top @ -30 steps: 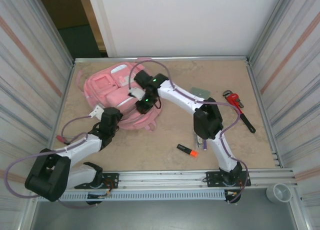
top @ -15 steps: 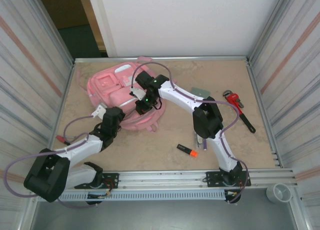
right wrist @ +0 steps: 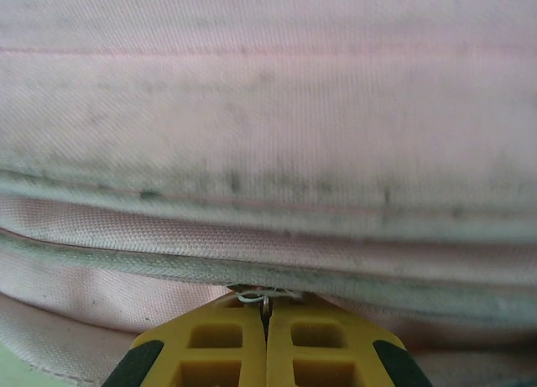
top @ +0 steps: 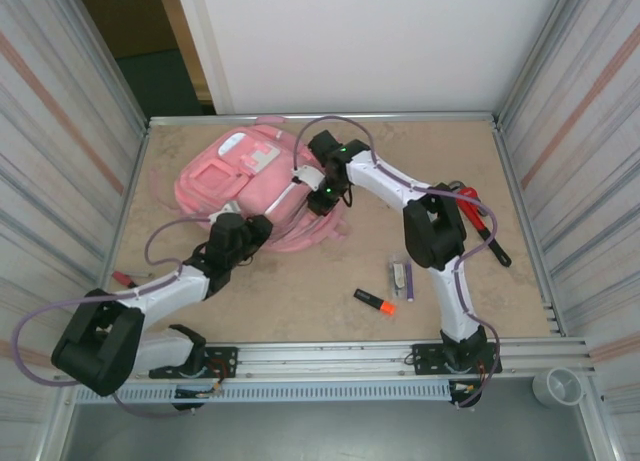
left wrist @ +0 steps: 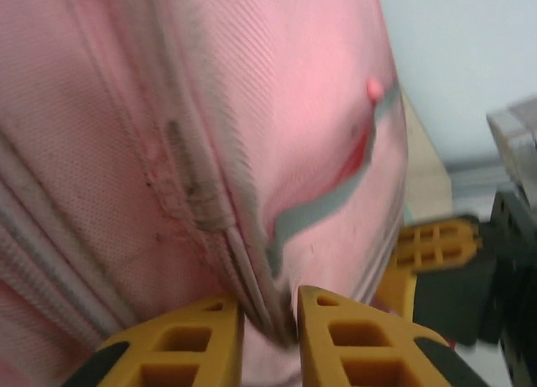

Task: Pack the student bag

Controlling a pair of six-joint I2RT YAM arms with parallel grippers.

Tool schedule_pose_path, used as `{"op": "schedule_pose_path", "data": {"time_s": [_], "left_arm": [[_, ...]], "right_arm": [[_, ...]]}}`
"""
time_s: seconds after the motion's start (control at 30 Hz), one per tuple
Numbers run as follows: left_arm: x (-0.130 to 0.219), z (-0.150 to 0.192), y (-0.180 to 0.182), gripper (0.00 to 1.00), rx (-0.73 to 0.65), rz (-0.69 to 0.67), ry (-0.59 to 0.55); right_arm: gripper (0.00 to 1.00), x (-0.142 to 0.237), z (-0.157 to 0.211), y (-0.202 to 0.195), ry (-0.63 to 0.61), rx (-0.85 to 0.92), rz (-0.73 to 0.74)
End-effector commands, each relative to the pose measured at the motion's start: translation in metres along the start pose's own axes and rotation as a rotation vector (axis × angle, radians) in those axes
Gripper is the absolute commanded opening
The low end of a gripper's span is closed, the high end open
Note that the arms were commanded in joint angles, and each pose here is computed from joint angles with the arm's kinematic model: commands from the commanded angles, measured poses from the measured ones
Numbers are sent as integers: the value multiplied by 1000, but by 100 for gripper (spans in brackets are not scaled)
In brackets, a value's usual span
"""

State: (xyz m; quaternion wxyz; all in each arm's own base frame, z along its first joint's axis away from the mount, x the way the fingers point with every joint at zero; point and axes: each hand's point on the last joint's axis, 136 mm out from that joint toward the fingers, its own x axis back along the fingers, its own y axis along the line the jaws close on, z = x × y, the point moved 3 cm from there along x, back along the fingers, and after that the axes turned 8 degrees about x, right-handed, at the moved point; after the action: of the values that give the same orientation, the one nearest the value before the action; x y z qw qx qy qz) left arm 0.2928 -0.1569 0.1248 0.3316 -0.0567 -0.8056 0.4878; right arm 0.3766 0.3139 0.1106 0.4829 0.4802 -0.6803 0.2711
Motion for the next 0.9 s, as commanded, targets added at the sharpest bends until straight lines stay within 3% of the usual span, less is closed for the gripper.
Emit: {"op": "schedule_pose_path", "data": {"time_s": [0.0,0.27,0.6,0.87], "left_arm": [[4,5,-19,32,-129,74,87],[21,-41,-6,53,-210,0,19],[-6,-60,-13,56,-230,-8,69],[-13,-65,11,56,-182,-92,52]], "right_arm": [[0,17,-4,-15,-66,168,88],[0,18,6,-21,-75,217,85],[0,11,10,-20,-45,218,96],[0,13,11,-21,-39,217,110]]}}
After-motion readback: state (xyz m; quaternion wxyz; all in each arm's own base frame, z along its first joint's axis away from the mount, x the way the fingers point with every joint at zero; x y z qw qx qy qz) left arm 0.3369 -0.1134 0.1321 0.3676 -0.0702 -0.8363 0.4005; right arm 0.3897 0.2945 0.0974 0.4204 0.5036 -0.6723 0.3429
